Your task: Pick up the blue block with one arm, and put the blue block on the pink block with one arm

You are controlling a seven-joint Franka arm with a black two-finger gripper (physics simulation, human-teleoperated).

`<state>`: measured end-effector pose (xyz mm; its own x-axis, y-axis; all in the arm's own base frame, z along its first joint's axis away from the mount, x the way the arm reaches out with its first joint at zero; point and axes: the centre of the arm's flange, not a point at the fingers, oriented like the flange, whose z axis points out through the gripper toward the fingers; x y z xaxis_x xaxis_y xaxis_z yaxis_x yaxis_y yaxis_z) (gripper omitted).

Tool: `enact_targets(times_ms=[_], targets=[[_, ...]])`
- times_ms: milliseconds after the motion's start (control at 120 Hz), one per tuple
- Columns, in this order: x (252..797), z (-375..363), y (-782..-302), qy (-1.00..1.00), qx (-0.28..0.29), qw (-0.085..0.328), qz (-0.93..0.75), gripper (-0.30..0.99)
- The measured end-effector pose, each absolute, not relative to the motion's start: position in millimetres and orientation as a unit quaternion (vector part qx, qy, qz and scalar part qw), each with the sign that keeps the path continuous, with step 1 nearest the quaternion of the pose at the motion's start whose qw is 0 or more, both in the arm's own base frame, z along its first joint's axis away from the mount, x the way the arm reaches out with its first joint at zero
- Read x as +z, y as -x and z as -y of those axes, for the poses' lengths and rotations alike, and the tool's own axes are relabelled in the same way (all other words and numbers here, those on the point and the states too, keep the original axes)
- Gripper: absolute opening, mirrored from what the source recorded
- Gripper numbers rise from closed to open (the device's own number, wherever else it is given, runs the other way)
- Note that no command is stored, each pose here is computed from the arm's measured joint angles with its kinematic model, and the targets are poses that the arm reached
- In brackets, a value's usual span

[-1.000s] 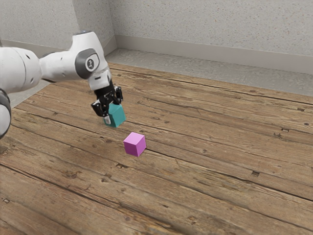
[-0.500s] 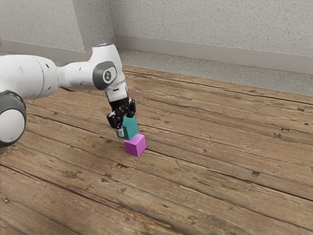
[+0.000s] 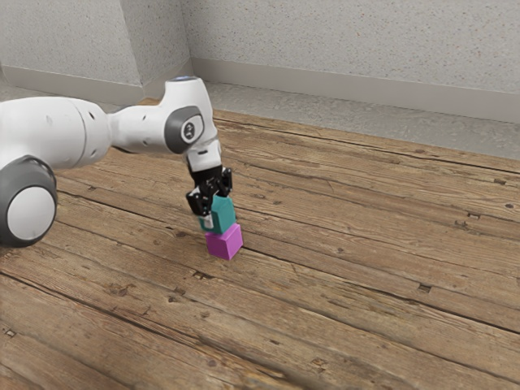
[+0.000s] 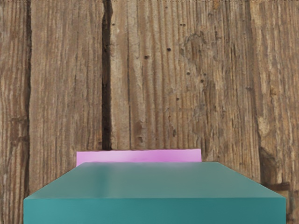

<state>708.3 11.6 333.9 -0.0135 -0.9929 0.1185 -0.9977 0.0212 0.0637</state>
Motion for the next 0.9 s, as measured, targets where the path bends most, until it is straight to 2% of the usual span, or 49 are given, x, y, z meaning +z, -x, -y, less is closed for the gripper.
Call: enact_targets(times_ms=[267,367,467,575,725,900], targets=[[330.5,-12.0,-708.3,-0.702,0.016,0.067,0.708,0.58],[346.1,-10.6,-706.4,-0.703,0.023,0.061,0.708,0.62],[397.4,3.9,-690.7,-0.696,0.035,0.052,0.715,0.65],[484.8,3.9,-648.6,-0.695,0.048,0.034,0.717,0.67],[612.8,-11.1,-583.7,-0.713,0.03,-0.024,0.7,0.68],[647.7,-27.9,-553.4,-0.764,-0.013,-0.033,0.645,0.69]])
